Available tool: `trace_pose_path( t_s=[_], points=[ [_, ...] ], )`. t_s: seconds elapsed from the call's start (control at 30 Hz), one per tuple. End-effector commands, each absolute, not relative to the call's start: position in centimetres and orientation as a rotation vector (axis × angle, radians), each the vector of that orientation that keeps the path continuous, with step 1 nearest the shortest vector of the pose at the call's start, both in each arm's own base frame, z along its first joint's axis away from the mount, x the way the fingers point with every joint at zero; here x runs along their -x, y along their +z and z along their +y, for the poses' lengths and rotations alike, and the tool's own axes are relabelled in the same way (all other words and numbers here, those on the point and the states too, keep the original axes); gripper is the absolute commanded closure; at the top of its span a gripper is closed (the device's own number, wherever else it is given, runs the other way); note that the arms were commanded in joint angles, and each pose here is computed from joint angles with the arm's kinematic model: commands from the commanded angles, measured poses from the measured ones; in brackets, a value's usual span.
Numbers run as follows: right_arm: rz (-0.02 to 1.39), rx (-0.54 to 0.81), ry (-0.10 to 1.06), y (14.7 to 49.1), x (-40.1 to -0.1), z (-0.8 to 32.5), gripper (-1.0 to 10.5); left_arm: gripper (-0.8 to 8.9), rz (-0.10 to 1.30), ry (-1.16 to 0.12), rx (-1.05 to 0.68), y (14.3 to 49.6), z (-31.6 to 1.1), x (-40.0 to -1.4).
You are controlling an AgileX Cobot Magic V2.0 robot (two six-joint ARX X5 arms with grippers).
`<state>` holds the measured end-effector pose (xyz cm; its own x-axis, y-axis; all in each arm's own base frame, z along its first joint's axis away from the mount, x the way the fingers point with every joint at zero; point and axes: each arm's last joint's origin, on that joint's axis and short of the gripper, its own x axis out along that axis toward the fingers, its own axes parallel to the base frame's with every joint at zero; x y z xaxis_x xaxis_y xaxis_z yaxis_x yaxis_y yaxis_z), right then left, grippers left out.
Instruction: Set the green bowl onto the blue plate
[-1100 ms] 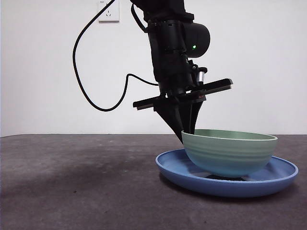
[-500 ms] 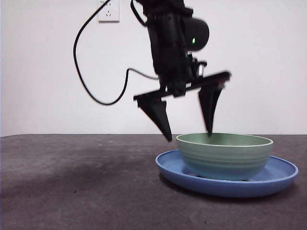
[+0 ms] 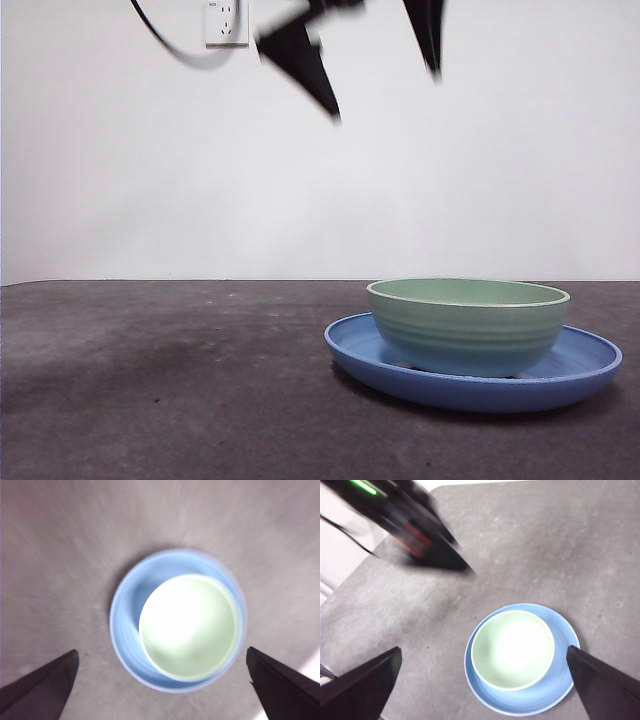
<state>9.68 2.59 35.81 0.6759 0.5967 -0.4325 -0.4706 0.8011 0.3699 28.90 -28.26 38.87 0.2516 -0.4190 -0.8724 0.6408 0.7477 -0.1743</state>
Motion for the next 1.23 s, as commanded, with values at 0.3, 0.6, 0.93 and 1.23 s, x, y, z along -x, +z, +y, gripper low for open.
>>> trace_pose_path(
  t_s=[0.3, 0.6, 0.93, 1.23],
  points=[
    [0.61, -0.266, 0.596, 35.9, -9.4, 2.6, 3.6, 1.8, 0.908, -0.81, -0.26, 46.8, -15.5, -15.4],
    [0.641, -0.277, 0.59, 35.7, -9.3, 2.6, 3.6, 1.8, 0.733, -0.838, -0.196, 43.6, -10.4, -10.2],
    [0.73, -0.294, 0.576, 35.0, -9.1, 2.6, 3.6, 1.8, 0.725, -0.848, -0.157, 39.0, -8.5, -8.1],
    [0.928, -0.237, 0.425, 33.0, -12.4, 2.4, 3.6, 1.8, 0.7, -0.861, -0.145, 38.8, -8.0, -7.6]
  ],
)
